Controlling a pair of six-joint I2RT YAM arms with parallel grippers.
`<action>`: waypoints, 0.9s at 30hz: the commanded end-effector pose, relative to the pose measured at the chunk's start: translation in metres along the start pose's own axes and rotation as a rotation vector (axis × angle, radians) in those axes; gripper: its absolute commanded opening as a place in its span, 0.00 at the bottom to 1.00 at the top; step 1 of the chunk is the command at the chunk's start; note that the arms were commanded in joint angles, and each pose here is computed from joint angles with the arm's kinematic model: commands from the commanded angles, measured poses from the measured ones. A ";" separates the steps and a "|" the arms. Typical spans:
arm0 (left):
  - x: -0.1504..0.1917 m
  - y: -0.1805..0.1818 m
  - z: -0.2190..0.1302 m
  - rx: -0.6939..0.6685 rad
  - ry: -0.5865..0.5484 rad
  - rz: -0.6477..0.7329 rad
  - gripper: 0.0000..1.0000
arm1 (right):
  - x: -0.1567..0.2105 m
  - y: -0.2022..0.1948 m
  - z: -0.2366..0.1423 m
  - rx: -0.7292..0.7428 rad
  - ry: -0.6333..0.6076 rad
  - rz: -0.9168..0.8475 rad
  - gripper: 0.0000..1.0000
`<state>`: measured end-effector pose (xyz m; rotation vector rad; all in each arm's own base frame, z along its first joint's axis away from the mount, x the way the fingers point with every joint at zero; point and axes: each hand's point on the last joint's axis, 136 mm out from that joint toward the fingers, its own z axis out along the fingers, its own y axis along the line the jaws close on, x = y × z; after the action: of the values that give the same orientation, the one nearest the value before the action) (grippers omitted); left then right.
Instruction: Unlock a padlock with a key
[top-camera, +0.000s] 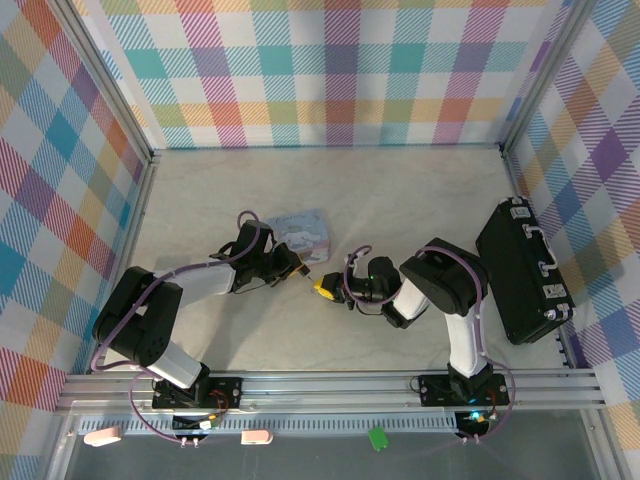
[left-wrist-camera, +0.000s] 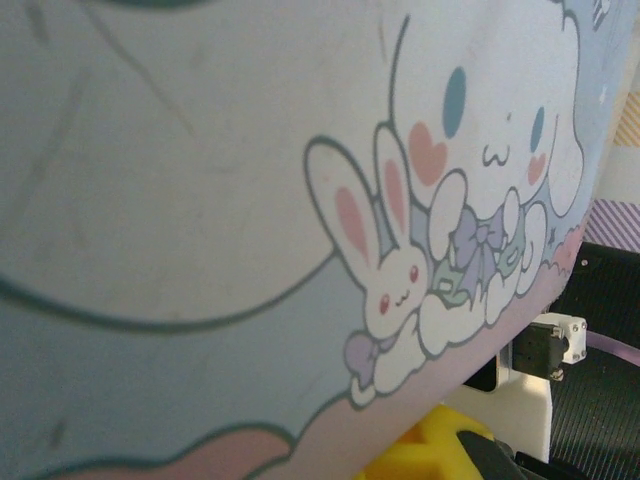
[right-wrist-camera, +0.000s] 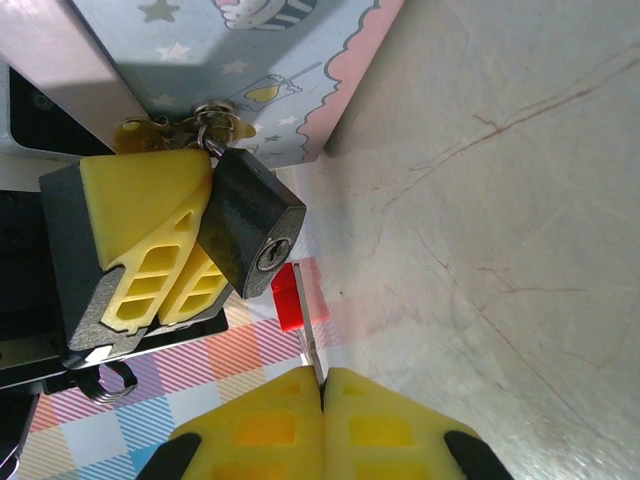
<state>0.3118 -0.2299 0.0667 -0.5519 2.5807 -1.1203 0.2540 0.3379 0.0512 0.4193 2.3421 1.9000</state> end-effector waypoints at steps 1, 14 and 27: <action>0.006 -0.012 0.003 0.061 0.022 0.020 0.03 | -0.004 0.015 0.001 -0.054 -0.001 -0.021 0.00; 0.010 -0.022 0.001 0.113 0.038 0.005 0.03 | -0.007 0.022 0.001 -0.071 0.003 -0.016 0.00; 0.013 -0.028 -0.003 0.138 0.050 0.001 0.03 | -0.010 0.025 -0.008 -0.077 -0.005 -0.017 0.00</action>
<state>0.3114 -0.2348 0.0692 -0.5846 2.5506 -1.1942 0.2614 0.3328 0.0548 0.4510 2.3338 1.9251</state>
